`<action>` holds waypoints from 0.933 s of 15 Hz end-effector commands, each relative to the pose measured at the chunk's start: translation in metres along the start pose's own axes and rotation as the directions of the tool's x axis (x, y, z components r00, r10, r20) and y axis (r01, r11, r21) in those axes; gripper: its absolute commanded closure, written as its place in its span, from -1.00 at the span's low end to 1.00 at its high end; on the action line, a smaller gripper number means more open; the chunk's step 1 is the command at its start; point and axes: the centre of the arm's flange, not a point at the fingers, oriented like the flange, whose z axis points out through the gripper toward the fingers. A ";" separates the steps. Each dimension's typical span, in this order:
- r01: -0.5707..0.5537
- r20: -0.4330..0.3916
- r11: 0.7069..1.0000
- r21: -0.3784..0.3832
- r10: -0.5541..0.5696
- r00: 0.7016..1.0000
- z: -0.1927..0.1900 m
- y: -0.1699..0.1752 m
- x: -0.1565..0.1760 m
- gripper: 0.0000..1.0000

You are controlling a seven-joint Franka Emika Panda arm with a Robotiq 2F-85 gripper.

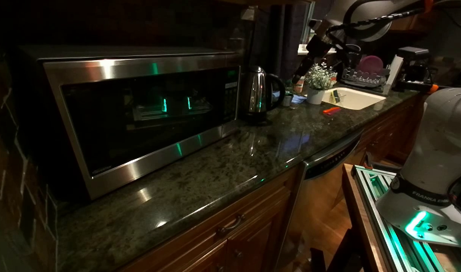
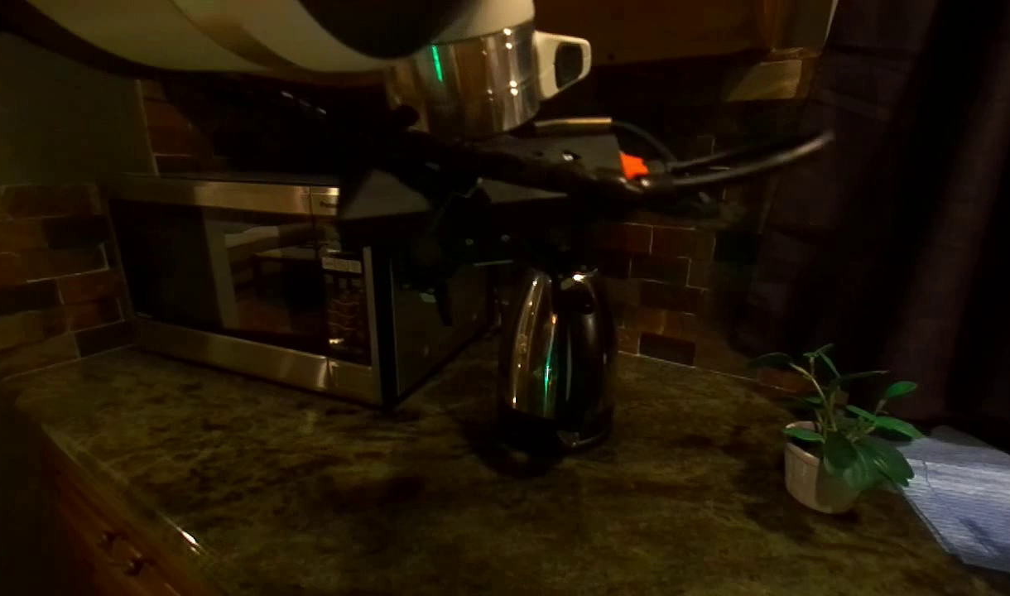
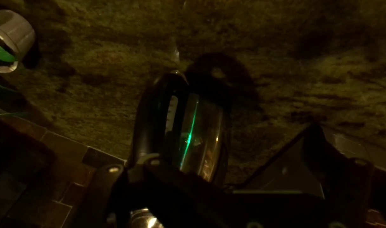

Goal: Take the kettle off of it's stand

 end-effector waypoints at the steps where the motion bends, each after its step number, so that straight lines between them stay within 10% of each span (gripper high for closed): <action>1: 0.005 -0.014 1.000 0.019 -0.005 1.000 0.029 0.036 -0.003 -1.00; 14: 0.122 -0.153 0.987 0.103 -0.105 0.983 0.055 0.107 0.034 -1.00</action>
